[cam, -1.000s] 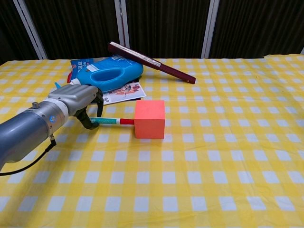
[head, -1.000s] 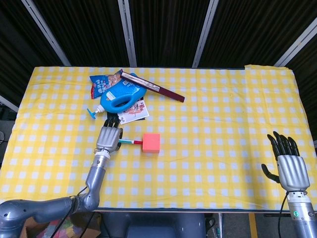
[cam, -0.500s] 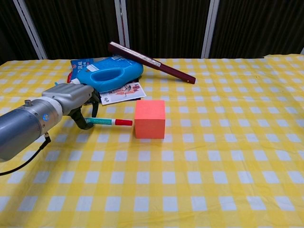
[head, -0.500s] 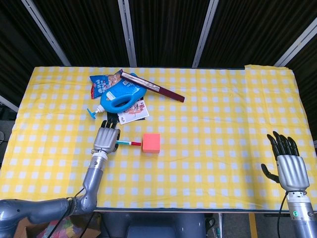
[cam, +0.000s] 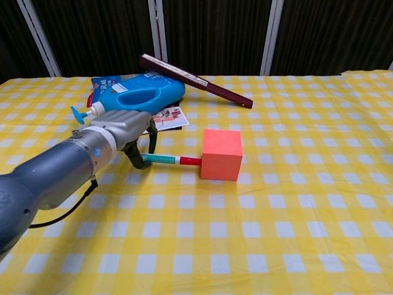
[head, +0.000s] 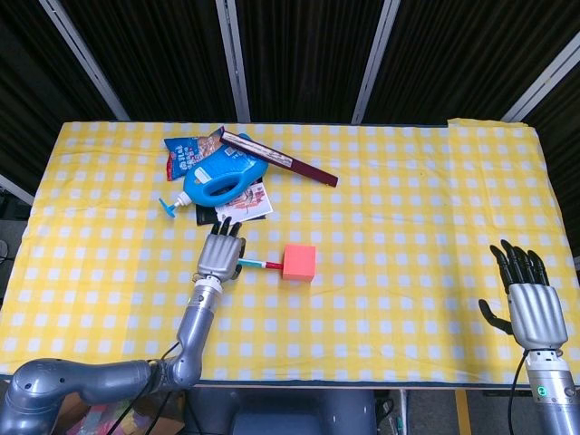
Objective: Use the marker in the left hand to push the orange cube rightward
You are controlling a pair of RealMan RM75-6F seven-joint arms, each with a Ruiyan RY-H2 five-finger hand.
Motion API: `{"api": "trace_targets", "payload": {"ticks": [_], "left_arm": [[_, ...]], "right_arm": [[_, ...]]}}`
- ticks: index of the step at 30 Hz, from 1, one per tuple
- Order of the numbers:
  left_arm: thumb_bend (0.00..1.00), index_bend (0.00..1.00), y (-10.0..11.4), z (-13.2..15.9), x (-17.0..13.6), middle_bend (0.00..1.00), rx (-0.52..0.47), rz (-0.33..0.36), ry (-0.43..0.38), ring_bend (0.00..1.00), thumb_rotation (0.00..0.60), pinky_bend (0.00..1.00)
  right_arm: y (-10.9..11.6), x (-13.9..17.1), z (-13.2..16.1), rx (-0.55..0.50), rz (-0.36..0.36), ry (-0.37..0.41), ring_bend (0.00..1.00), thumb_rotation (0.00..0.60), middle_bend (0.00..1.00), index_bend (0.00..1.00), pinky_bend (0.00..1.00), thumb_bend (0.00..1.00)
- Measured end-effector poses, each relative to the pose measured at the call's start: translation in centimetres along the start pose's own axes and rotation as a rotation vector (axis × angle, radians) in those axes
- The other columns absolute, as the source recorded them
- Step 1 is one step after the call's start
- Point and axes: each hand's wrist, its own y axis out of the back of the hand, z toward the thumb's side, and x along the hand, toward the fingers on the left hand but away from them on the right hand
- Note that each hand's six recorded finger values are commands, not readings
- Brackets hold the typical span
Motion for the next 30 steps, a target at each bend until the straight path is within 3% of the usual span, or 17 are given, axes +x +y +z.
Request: {"api": "trace_targets", "payload": {"ticks": [14,30], "left_arm": [[0.44,0.65,-0.4,6.0,0.8,0.12,0.003,-0.01,-0.06,0.0,0.6,0.11],[0.44,0.66,0.7,5.0,0.3,0.13,-0.001,-0.001,0.004,0.0,0.6,0.11]], "right_arm": [[0.0,0.0,-0.2,-0.007,0.004,-0.005,0.0,0.6,0.0,0.0,0.0,0.38],[0.0,0.0,0.0,-0.006,0.004,-0.005,0.0,0.6,0.0,0.0,0.0,0.38]]}}
